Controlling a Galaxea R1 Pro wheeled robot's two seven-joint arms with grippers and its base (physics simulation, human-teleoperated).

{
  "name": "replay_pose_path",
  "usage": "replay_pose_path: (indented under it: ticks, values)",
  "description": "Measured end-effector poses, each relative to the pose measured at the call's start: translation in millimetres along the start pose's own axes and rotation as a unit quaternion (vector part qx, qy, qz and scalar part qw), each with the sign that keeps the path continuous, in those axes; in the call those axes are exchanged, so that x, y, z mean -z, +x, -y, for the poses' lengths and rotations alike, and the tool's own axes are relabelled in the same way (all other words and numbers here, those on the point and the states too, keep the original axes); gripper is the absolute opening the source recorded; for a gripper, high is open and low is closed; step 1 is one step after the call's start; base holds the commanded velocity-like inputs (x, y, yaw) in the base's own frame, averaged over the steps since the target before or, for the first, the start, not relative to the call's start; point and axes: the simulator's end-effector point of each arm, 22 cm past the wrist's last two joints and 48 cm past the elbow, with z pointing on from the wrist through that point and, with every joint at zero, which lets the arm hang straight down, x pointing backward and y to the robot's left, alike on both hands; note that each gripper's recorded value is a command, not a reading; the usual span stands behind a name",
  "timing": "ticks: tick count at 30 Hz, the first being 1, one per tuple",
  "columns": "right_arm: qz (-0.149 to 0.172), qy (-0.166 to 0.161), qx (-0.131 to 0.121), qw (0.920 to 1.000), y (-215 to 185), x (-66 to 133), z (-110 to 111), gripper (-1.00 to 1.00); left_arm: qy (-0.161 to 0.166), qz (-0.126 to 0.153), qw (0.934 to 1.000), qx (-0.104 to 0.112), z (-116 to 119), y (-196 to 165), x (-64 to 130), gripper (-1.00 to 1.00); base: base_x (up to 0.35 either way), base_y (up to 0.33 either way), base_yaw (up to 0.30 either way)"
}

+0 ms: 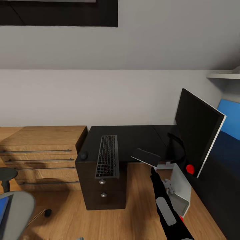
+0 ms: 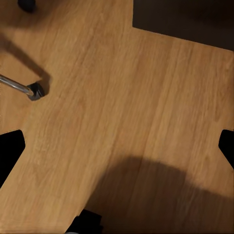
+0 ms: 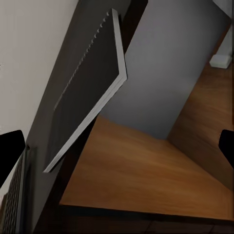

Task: In the bedroom, organize the workspace by keeping the computer under the desk, ensuring the monitor is on the desk, placing the keyboard on the desk next to the monitor, placing the mouse on the desk next to the keyboard, moving the folder from the swivel chair onto the desk next to the mouse, stacking the notebook on top of the folder with the pen on top of the notebook, and positioning the swivel chair next to the desk.

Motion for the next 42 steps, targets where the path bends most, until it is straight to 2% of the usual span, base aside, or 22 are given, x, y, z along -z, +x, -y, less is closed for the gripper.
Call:
replay_pose_path:
  ticks: [15,23,27,30,31,32,34,35,38,42]
  values:
    - [-0.002,0.0,0.001,1.0,0,0.1,0,1.0,-0.001,0.001,1.0,0.0,-1,0,0.1,1.0,-0.026,0.0,0.0]
    - [-0.008,0.007,0.005,0.9999,-2,3.4,-5,1.0,-0.002,0.0,1.0,0.0,-2,-9,11.1,1.0,0.0,0.0,0.0]
    - [-0.03,0.034,0.014,0.9989,13,9.1,16,1.0,-0.006,-0.007,1.0,-0.002,-6,-6,15.1,1.0,0.0,0.0,0.0]
    - [-0.051,0.062,0.026,0.9964,27,16.3,41,1.0,-0.009,-0.012,0.9999,-0.004,-8,-4,18.1,1.0,0.0,0.0,0.0]
    - [-0.081,0.104,0.054,0.9898,42,28.6,87,1.0,-0.011,-0.016,0.9998,-0.006,-10,-2,18.7,1.0,0.0,0.0,0.0]
    - [-0.096,0.125,0.066,0.9853,49,37.4,109,1.0,-0.011,-0.016,0.9998,-0.007,-10,-2,20.0,1.0,0.0,0.0,0.0]
    - [-0.108,0.141,0.077,0.9811,54,45.9,124,1.0,-0.011,-0.017,0.9998,-0.007,-11,-4,22.6,1.0,0.0,0.0,0.0]
    - [-0.122,0.161,0.086,0.9757,62,56.7,142,1.0,-0.011,-0.017,0.9998,-0.006,-10,-4,24.0,1.0,0.0,0.0,0.0]
    - [-0.146,0.196,0.102,0.9643,74,79.8,173,1.0,-0.011,-0.018,0.9998,-0.006,-10,-7,28.2,1.0,0.0,0.0,0.0]
    - [-0.166,0.228,0.132,0.9502,80,107.1,204,1.0,-0.01,-0.018,0.9998,-0.006,-10,-11,33.7,1.0,0.0,0.0,0.0]
